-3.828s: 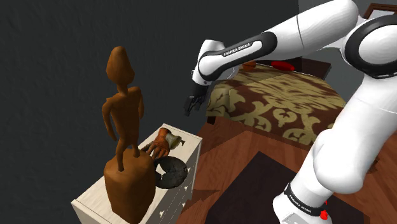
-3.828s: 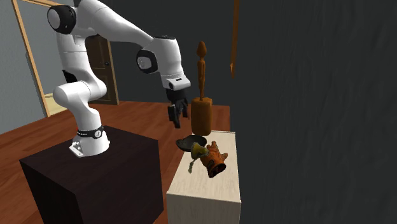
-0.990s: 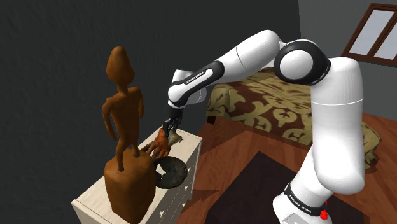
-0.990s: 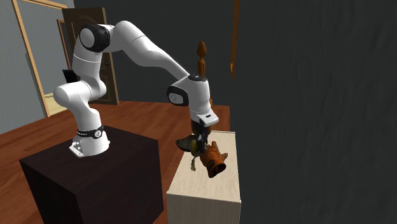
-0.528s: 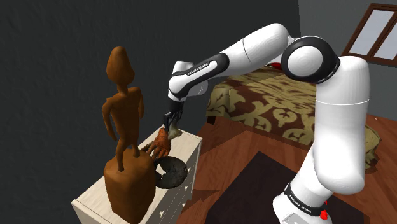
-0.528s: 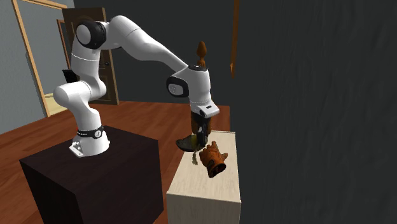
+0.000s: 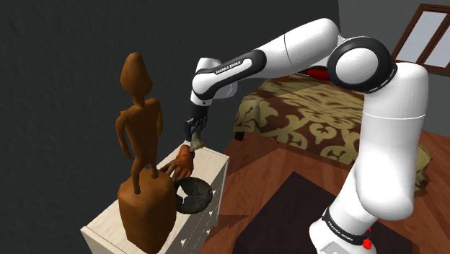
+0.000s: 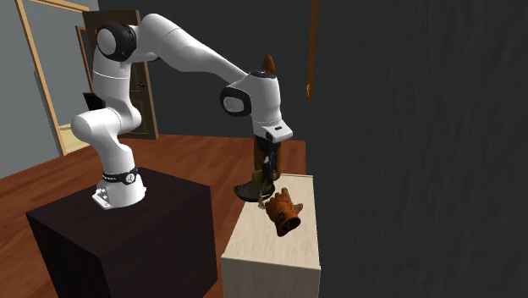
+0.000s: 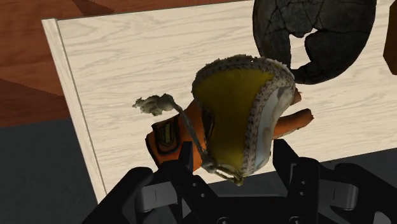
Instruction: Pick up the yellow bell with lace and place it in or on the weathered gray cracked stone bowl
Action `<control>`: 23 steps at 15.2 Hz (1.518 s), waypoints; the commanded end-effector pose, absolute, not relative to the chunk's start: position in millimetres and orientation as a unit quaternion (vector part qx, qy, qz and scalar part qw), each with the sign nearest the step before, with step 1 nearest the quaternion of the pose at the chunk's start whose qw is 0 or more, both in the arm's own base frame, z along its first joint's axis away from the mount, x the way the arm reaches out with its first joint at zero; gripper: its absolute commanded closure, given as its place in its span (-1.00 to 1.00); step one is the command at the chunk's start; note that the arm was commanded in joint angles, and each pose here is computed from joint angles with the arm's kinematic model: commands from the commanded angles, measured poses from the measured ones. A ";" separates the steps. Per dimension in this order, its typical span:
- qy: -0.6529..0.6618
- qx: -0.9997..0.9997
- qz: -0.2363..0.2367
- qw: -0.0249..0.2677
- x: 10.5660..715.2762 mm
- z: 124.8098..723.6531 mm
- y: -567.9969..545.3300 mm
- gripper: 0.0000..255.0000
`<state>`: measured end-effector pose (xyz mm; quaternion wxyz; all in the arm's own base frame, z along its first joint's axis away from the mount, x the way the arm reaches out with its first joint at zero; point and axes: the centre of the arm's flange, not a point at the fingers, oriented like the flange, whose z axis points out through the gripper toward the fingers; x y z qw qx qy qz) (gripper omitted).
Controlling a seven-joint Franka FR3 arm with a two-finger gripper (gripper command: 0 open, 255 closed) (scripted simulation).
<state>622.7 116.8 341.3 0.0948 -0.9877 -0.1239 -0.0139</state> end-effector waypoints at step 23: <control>-0.124 -0.988 -0.014 0.095 494.6 353.0 256.3 1.00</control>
